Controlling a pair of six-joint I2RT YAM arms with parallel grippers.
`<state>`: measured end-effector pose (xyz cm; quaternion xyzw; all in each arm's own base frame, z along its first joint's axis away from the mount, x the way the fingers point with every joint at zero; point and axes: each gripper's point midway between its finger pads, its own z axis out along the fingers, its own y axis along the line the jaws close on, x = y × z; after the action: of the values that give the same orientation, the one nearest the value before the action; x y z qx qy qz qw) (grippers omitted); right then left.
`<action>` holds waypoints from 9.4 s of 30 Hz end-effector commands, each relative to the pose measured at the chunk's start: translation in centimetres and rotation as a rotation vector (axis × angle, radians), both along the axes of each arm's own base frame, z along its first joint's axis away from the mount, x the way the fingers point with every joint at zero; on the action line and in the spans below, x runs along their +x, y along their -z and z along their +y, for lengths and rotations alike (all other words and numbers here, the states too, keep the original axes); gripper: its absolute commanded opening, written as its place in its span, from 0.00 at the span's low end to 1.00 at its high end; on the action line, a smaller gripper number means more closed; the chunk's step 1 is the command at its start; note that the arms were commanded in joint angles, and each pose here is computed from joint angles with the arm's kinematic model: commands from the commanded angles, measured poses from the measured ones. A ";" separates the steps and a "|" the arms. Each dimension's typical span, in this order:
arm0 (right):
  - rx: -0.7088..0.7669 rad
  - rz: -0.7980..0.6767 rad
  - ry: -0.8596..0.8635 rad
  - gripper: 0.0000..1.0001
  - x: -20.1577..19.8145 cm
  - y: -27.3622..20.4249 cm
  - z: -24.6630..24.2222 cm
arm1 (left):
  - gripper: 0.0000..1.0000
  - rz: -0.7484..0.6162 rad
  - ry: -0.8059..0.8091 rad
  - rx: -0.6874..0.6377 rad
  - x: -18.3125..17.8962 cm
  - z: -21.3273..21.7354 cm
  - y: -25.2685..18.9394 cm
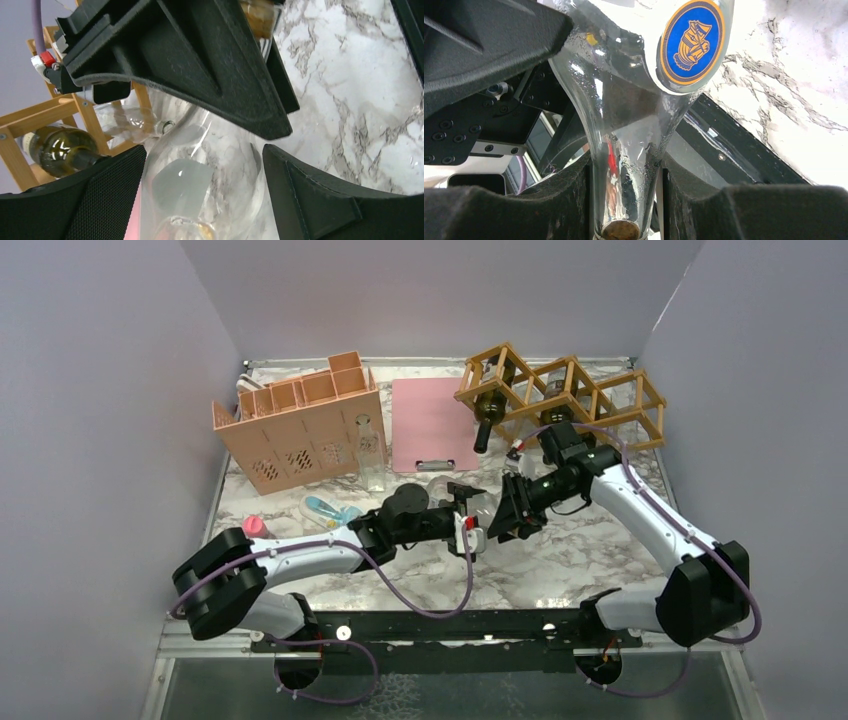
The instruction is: Take the wine bottle off the wine rack
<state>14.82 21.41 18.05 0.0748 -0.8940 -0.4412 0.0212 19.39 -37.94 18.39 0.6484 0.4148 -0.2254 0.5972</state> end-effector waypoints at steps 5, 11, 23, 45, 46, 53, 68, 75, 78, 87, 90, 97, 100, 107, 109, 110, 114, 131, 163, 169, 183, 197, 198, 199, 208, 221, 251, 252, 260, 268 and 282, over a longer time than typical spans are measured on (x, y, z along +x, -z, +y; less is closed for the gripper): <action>0.181 -0.120 -0.103 0.29 1.7 -4.3 2.4 | 0.90 0.135 0.050 -0.096 -2.1 -1.2 0.9; 0.170 -0.085 -0.116 0.31 2.0 -3.8 2.8 | 0.78 0.176 0.055 -0.131 -2.7 -1.6 0.9; 0.163 -0.062 -0.150 0.33 2.2 -4.0 3.9 | 0.63 0.246 0.065 -0.163 -3.0 -2.7 1.8; 0.128 -0.092 -0.176 0.35 2.3 -5.4 4.8 | 0.48 0.227 0.061 -0.202 -3.2 -2.4 0.7; 0.125 -0.095 -0.177 0.35 2.2 -5.5 4.8 | 0.48 0.226 0.060 -0.203 -3.2 -2.4 0.7; 0.125 -0.115 -0.182 0.35 2.3 -7.0 4.9 | 0.47 0.232 0.059 -0.213 -3.3 -2.4 0.3; 0.125 -0.130 -0.241 0.35 1.4 -7.8 6.2 | 0.52 0.304 0.031 -0.256 -3.0 -2.9 -0.6; 0.096 -0.174 -0.232 0.45 1.8 -7.5 6.1 | 0.42 0.327 -0.016 -0.289 -2.7 -2.2 -0.8; 0.107 -0.175 -0.242 0.46 1.7 -7.6 6.4 | 0.40 0.338 -0.054 -0.312 -2.3 -1.7 -1.1; 0.174 -0.218 -0.273 0.50 1.8 -9.0 7.9 | 0.33 0.359 -0.081 -0.359 -2.4 -0.6 -2.3; 0.182 -0.246 -0.269 0.51 2.5 -9.7 8.4 | 0.33 0.364 -0.100 -0.369 -2.4 0.0 -2.3; 0.234 -0.327 -0.255 0.73 3.5 -11.4 9.3 | 0.32 0.362 -0.163 -0.393 -2.2 2.0 -2.3; 0.214 -0.372 -0.245 0.82 4.1 -11.6 9.2 | 0.32 0.371 -0.183 -0.396 -2.2 2.7 -2.2; 0.122 -0.617 -0.078 0.93 7.1 -13.8 7.8 | 0.32 0.433 -0.243 -0.414 -2.1 3.9 -2.4; 0.036 -0.694 0.028 0.98 8.3 -12.9 6.3 | 0.42 0.477 -0.276 -0.410 -1.9 4.1 -2.3; -0.003 -0.735 0.087 1.00 8.9 -12.7 5.3 | 0.48 0.499 -0.290 -0.407 -1.8 4.2 -2.3; -0.133 -0.874 0.251 1.00 10.3 -12.5 1.5 | 0.66 0.561 -0.337 -0.424 -1.8 5.1 -2.4; -0.314 -0.984 0.440 1.00 8.0 -10.7 -5.9 | 0.74 0.599 -0.694 -0.318 1.7 8.4 -4.0; -0.268 -0.917 0.481 1.00 5.8 -10.4 -6.4 | 0.00 0.363 -0.870 -0.407 7.0 9.6 -12.0; -0.277 -0.917 0.492 1.00 5.6 -10.4 -6.9 | 0.00 0.372 -0.940 -0.457 10.5 10.5 -12.3; -0.284 -0.919 0.524 1.00 4.6 -10.8 -8.0 | 0.00 0.371 -1.034 -0.484 15.0 13.0 -10.8; -0.278 -0.909 0.502 1.00 5.2 -10.4 -7.2 | 0.66 0.410 -1.009 -0.489 12.6 14.5 -10.0; -0.278 -0.909 0.502 1.00 5.2 -10.4 -7.2 | 0.71 0.408 -1.005 -0.493 12.5 14.5 -10.3; -0.278 -0.907 0.503 1.00 5.2 -10.4 -7.2 | 0.76 0.404 -0.997 -0.499 12.4 14.6 -10.8; -0.286 -0.905 0.510 1.00 5.1 -10.6 -7.4 | 0.96 0.412 -0.830 -0.616 9.4 14.7 -18.3; -0.347 -0.812 0.537 1.00 6.1 -6.9 -7.0 | 0.98 0.446 -0.488 -0.700 6.2 10.4 -22.3; -0.624 -0.783 0.731 1.00 17.9 -7.1 -13.1 | 0.99 0.189 -0.419 -0.557 1.4 10.3 -16.4; -0.586 -0.754 0.737 1.00 18.7 -6.7 -13.4 | 0.99 0.188 -0.420 -0.556 1.4 10.3 -16.4; -0.470 -0.642 0.685 1.00 21.1 -2.8 -12.2 | 0.99 0.186 -0.437 -0.560 1.6 10.5 -16.4; -0.566 -0.614 0.722 0.99 21.3 0.1 -13.9 | 0.99 0.200 -0.412 -0.558 1.2 10.1 -16.3; -0.562 -0.595 0.736 0.81 22.0 3.2 -13.8 | 0.99 0.205 -0.424 -0.535 1.6 9.7 -15.4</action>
<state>35.59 7.43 14.28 -0.1228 -0.9240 -0.1111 -0.3447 20.91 -28.10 33.82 0.3468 0.5273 -0.2600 0.7309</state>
